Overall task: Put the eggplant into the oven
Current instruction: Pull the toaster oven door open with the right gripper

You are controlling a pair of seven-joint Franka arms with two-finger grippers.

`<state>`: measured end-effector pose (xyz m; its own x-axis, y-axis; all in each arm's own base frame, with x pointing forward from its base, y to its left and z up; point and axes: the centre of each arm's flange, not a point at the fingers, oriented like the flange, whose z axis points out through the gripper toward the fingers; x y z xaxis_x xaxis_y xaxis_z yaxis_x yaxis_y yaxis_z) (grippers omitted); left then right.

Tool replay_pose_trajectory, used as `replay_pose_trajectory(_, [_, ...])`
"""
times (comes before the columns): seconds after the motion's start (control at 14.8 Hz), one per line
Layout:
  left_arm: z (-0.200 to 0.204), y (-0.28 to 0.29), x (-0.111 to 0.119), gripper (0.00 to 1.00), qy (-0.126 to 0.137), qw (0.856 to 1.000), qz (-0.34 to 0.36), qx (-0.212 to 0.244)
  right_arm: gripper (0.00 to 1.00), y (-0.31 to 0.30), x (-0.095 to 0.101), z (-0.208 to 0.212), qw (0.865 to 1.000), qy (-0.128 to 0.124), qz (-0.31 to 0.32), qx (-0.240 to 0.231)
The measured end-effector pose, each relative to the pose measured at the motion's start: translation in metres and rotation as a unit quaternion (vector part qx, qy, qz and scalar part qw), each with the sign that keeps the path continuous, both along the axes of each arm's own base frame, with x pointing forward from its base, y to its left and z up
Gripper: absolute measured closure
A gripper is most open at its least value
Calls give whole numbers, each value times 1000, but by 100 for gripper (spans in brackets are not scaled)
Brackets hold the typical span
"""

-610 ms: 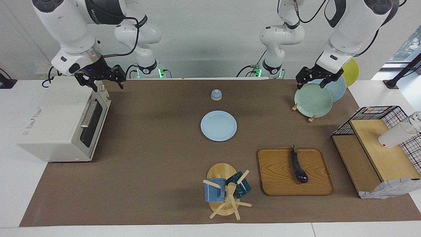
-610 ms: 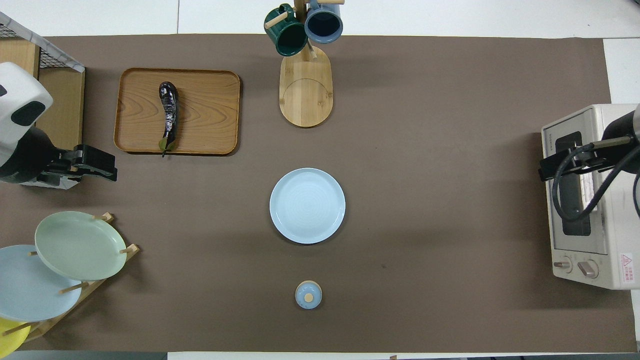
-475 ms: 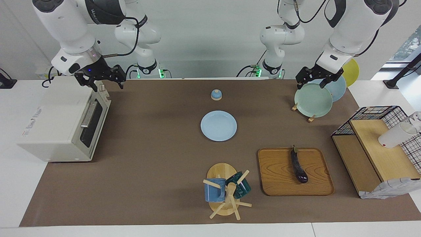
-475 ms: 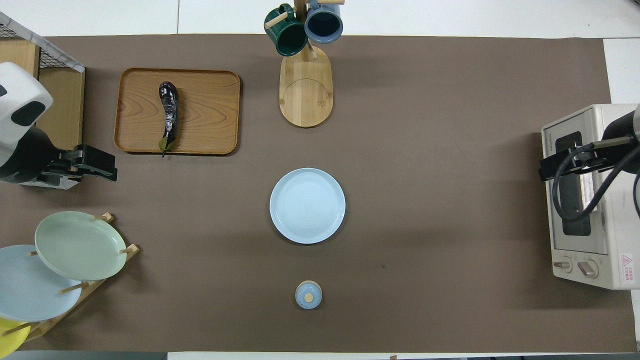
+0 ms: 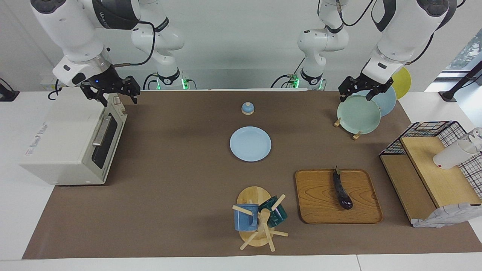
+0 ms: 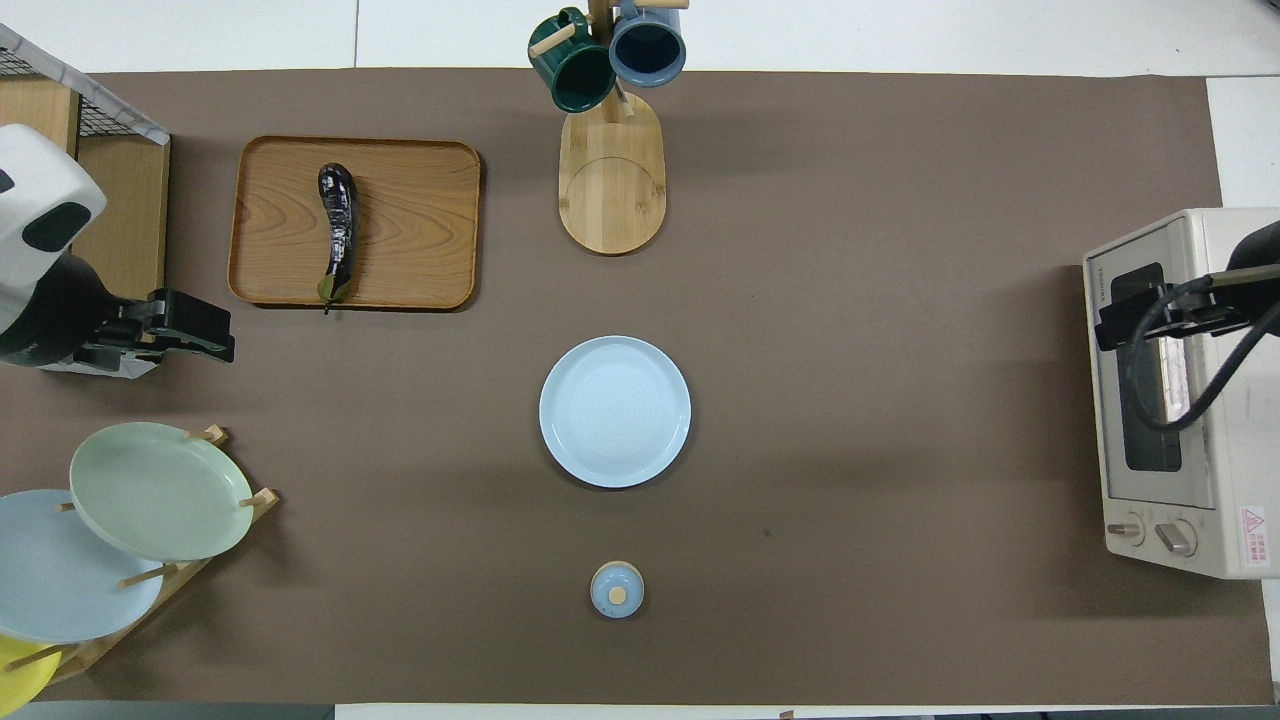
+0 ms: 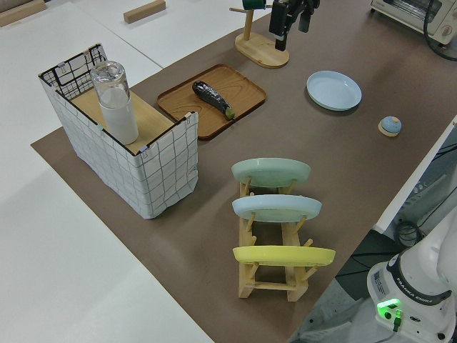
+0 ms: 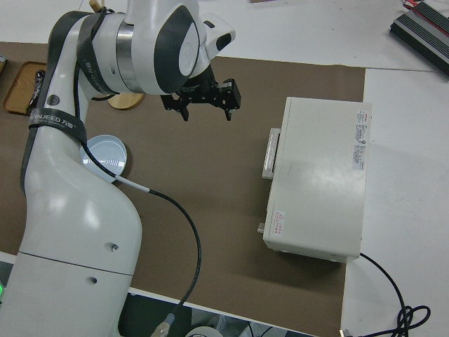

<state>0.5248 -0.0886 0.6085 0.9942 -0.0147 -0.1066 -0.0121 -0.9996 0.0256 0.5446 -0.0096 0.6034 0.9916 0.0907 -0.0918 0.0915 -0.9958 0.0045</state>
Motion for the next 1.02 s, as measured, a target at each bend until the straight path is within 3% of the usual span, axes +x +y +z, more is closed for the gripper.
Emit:
replay_pose_trajectory(0.34, [0, 0, 0, 0, 0, 1000, 0, 0, 63, -7, 5, -19, 999, -37, -4, -1])
replay_pose_trajectory(0.54, [0, 0, 0, 0, 0, 1000, 0, 0, 94, -23, -5, -50, 999, -30, -18, -25])
replay_pose_trajectory(0.61, [0, 0, 0, 0, 0, 1000, 0, 0, 99, -31, -7, -58, 999, -24, -26, -39])
replay_pose_trajectory(0.75, [0, 0, 0, 0, -1, 1000, 0, 0, 99, -44, -11, -74, 997, -13, -30, -67])
replay_pose_trajectory(1.02, [3, 0, 5, 0, -22, 1000, 1, -3, 99, -61, -16, -97, 996, -3, -36, -77])
